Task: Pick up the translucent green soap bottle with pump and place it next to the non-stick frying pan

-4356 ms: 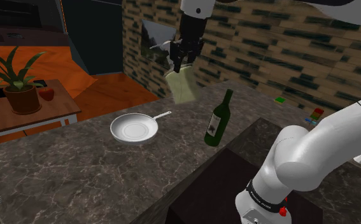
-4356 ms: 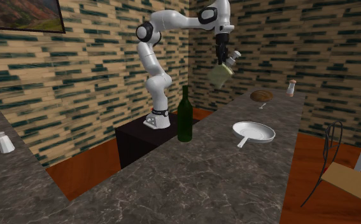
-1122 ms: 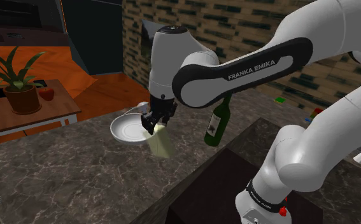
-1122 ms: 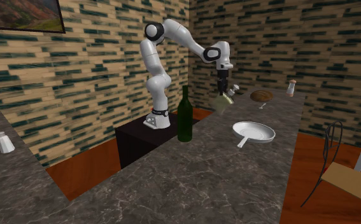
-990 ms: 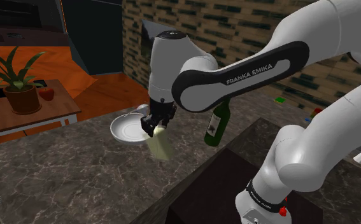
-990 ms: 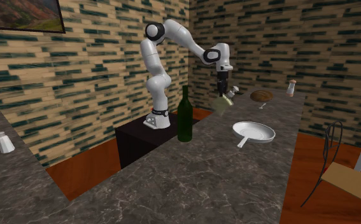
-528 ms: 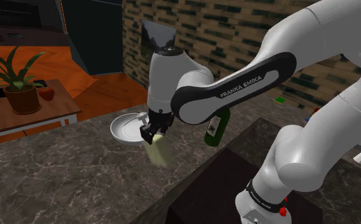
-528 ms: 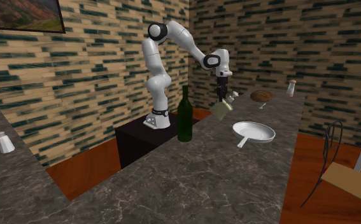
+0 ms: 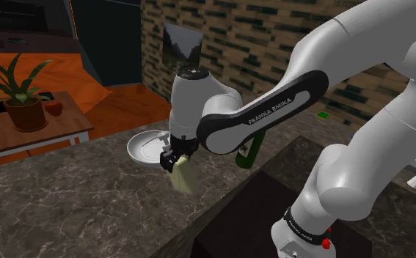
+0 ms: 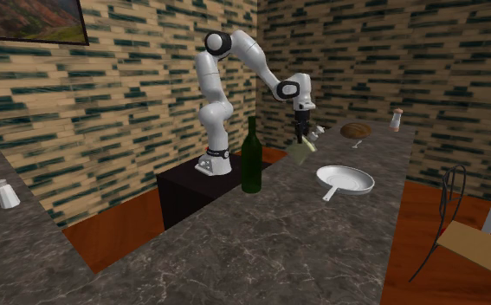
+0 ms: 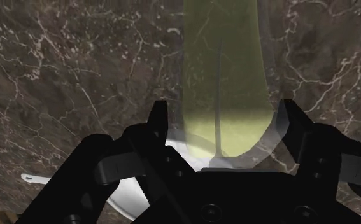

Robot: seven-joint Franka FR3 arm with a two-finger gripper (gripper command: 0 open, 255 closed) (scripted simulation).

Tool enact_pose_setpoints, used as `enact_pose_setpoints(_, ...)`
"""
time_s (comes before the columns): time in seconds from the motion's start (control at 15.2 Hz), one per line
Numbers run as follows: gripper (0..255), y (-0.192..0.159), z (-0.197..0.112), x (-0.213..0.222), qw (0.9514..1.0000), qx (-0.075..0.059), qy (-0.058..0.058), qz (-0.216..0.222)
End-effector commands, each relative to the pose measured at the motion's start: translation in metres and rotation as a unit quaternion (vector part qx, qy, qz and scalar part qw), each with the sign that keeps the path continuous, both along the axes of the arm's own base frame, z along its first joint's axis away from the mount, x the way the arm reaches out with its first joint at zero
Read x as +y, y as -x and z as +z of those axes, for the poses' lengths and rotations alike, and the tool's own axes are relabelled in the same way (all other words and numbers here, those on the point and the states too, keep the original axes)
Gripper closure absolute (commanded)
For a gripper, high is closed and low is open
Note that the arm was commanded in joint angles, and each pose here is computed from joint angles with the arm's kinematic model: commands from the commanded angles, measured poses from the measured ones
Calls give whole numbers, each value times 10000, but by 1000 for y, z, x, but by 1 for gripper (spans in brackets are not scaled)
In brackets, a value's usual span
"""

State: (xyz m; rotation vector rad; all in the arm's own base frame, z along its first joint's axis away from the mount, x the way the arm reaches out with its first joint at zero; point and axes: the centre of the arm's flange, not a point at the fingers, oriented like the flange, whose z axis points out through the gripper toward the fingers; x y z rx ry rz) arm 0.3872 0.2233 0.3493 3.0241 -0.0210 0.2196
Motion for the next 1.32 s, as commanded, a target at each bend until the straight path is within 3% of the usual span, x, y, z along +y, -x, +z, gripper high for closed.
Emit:
enact_pose_setpoints(0.0,0,0,0,0,10000,0,0,0)
enact_pose_setpoints(0.4,0,-2,65,1,9968,-766,-85,225)
enact_pose_setpoints(0.86,0,-13,30,-2,9968,-766,-85,225)
enact_pose_setpoints(1.25,0,-14,27,-2,9968,-766,-85,225)
